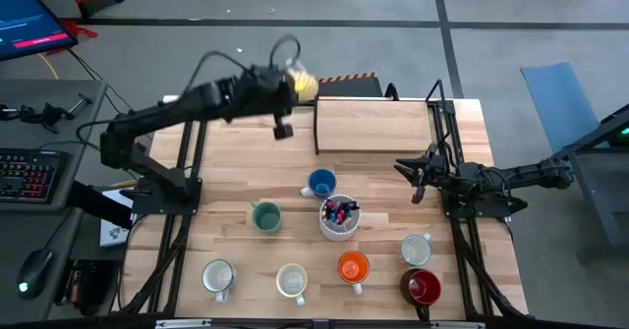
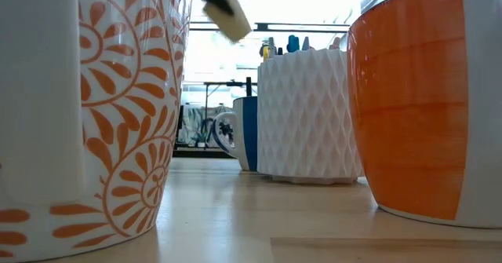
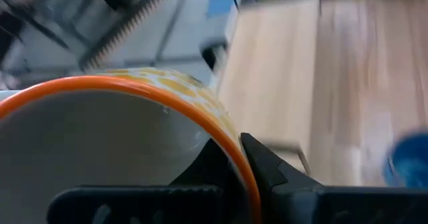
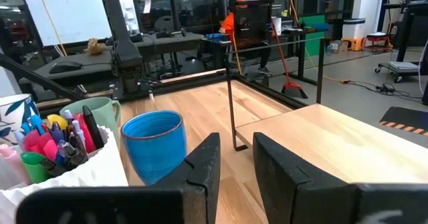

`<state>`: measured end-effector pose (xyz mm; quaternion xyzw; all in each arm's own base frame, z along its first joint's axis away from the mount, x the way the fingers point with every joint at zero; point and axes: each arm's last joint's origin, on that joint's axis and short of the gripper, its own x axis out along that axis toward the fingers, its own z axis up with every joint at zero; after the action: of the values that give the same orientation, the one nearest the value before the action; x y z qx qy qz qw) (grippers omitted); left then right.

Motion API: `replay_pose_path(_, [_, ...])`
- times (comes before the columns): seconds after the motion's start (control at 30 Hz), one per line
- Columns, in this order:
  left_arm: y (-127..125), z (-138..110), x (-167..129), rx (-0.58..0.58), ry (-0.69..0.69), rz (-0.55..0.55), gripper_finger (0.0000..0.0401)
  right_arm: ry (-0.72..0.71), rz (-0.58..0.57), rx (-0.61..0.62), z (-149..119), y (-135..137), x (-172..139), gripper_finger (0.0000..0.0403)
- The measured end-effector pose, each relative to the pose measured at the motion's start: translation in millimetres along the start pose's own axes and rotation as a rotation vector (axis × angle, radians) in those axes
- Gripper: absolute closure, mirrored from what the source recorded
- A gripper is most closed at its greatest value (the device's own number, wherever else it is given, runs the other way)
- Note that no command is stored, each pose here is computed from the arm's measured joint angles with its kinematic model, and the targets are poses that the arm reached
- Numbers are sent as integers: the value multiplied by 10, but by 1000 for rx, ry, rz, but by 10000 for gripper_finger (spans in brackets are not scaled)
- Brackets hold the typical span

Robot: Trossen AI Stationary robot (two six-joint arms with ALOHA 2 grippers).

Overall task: Place coffee mugs
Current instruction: Put the yellow patterned mug on the shelf

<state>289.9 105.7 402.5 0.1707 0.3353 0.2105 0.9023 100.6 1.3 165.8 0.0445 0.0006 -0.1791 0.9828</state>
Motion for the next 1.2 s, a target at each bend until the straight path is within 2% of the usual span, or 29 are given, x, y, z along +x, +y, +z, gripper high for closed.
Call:
replay_pose_path(0.1, [207, 264, -82, -5, -46, 11, 393, 0, 9, 0, 0, 2, 0, 327])
replay_pose_path(0.2, [323, 420, 7, -5, -25, -16, 393, 2, 19, 0, -1, 5, 0, 327])
replay_pose_path(0.37, [362, 554, 441, 12, 62, -92, 393, 2, 21, -1, -1, 6, 0, 327])
replay_pose_path(0.5, [290, 582, 868, 59, 104, -172, 393, 2, 21, -7, -1, 6, 0, 327])
replay_pose_path(0.63, [171, 502, 1237, 96, 168, -224, 393, 2, 22, -7, -1, 6, 0, 327])
replay_pose_path(0.8, [-7, 310, 1603, 72, 248, -387, 393, 2, 22, -7, -1, 6, 0, 327])
replay_pose_path(1.2, [-291, 41, 2096, 70, 380, -487, 393, 2, 22, -11, -1, 6, 0, 327])
